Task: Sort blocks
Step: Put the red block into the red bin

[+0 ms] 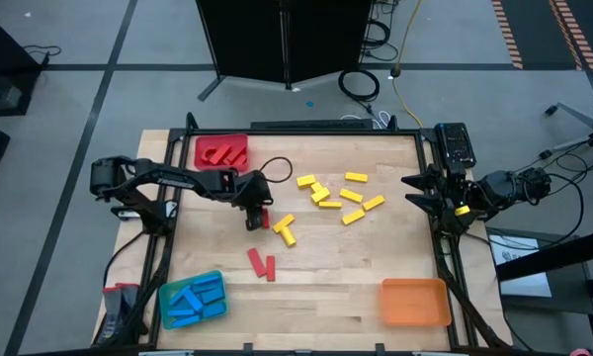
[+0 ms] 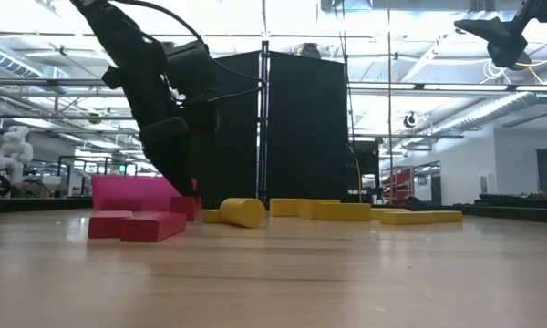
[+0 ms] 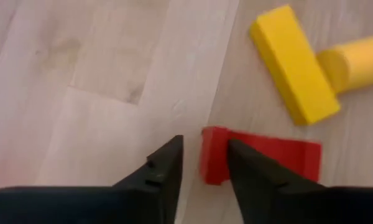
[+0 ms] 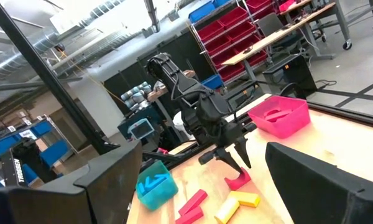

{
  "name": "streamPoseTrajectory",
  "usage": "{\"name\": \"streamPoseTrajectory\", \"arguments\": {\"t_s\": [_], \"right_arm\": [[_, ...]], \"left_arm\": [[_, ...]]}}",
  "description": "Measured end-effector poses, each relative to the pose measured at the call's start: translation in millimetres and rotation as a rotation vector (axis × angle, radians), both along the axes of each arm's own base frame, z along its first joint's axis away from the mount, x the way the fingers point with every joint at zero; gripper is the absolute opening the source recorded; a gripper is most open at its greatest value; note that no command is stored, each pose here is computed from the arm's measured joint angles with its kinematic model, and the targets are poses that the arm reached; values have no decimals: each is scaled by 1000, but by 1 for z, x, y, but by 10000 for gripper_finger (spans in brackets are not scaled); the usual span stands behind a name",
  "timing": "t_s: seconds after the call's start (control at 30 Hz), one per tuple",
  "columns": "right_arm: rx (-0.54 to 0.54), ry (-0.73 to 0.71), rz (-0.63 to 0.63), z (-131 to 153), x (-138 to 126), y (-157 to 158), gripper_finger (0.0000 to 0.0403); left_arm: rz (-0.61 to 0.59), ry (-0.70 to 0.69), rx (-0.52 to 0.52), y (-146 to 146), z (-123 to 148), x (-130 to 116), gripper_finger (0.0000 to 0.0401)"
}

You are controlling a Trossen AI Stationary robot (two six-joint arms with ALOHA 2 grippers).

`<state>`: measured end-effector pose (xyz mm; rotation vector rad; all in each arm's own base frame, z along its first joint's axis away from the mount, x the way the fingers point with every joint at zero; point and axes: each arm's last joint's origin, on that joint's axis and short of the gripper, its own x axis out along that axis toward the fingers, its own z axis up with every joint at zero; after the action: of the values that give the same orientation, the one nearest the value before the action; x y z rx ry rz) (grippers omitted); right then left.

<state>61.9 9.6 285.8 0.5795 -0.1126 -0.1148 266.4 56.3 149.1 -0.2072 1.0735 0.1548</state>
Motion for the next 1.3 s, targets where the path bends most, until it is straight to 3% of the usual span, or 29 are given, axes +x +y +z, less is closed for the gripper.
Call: {"name": "streamPoseTrajectory", "arguments": {"t_s": [0.23,0.4,0.77,0.97,1.17,1.3], "right_arm": [[-3,0,-1,0,0,0,338],[19,-3,2,0,0,0,338],[40,-6,6,0,0,0,338],[37,-1,7,-1,0,0,338],[37,0,7,-1,0,0,338],[37,0,6,-1,0,0,338]], "left_arm": [[13,-9,-17,1,-5,4,20],[36,6,-36,1,-9,6,20],[142,-16,8,1,11,-5,19],[222,-94,96,4,43,-4,19],[499,-164,268,26,82,-15,19],[716,-193,303,44,94,-34,19]]}}
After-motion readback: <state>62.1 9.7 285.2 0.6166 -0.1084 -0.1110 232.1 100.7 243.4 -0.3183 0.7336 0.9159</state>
